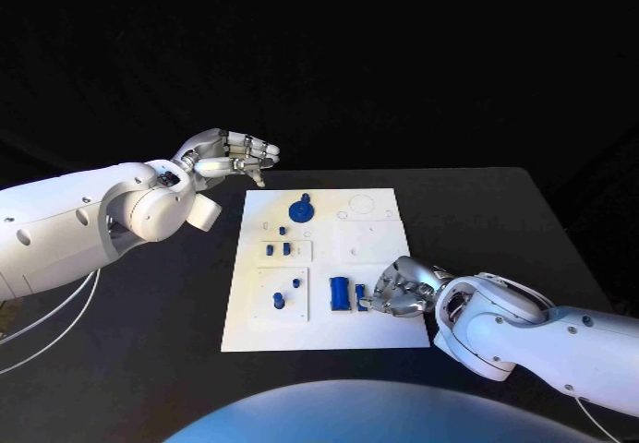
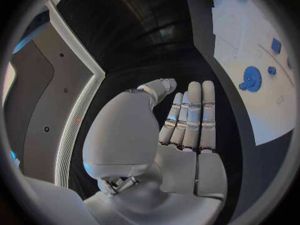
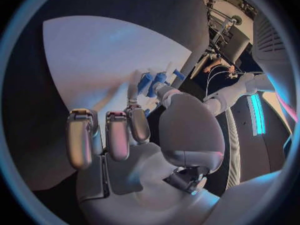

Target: Assemble the parts on the task board

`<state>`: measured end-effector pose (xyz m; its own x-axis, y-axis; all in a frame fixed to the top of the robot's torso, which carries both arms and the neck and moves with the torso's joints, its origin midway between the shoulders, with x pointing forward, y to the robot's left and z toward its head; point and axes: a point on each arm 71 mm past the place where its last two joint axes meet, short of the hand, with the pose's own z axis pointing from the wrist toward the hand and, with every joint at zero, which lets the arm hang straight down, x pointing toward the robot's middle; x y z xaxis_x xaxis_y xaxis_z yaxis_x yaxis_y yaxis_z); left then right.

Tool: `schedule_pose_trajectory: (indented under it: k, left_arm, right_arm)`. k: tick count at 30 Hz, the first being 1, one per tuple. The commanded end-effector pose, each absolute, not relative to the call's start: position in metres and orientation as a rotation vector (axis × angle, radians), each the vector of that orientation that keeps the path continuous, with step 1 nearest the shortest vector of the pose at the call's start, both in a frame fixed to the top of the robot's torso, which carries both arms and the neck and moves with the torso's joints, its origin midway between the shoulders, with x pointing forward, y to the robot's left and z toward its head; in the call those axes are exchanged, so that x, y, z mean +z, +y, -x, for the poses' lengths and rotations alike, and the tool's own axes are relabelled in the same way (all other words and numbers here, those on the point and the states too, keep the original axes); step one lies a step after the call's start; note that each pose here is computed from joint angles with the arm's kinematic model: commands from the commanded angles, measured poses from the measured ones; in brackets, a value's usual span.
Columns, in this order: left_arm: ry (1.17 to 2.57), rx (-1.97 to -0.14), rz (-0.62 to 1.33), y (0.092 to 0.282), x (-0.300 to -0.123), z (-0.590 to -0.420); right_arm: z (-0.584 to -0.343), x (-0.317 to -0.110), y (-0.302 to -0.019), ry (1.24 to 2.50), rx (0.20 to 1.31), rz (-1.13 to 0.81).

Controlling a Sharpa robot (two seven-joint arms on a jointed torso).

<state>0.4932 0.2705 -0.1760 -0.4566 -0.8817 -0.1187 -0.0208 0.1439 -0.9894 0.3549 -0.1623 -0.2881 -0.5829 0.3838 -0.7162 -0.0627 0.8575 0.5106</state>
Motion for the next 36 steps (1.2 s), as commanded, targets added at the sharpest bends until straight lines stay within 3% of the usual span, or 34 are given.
schedule_pose_trajectory:
  k: [1, 36]
  left_arm:
    - [1.654, -1.423, 0.877, 0.269, -0.175, -0.493]
    - [1.656, -1.423, 0.877, 0.269, -0.176, -0.492]
  right_arm:
    - [-0.35, -0.288, -0.16, 2.144, 0.642, -0.172]
    - [-0.362, -0.3, -0.161, 2.164, 0.584, -0.152]
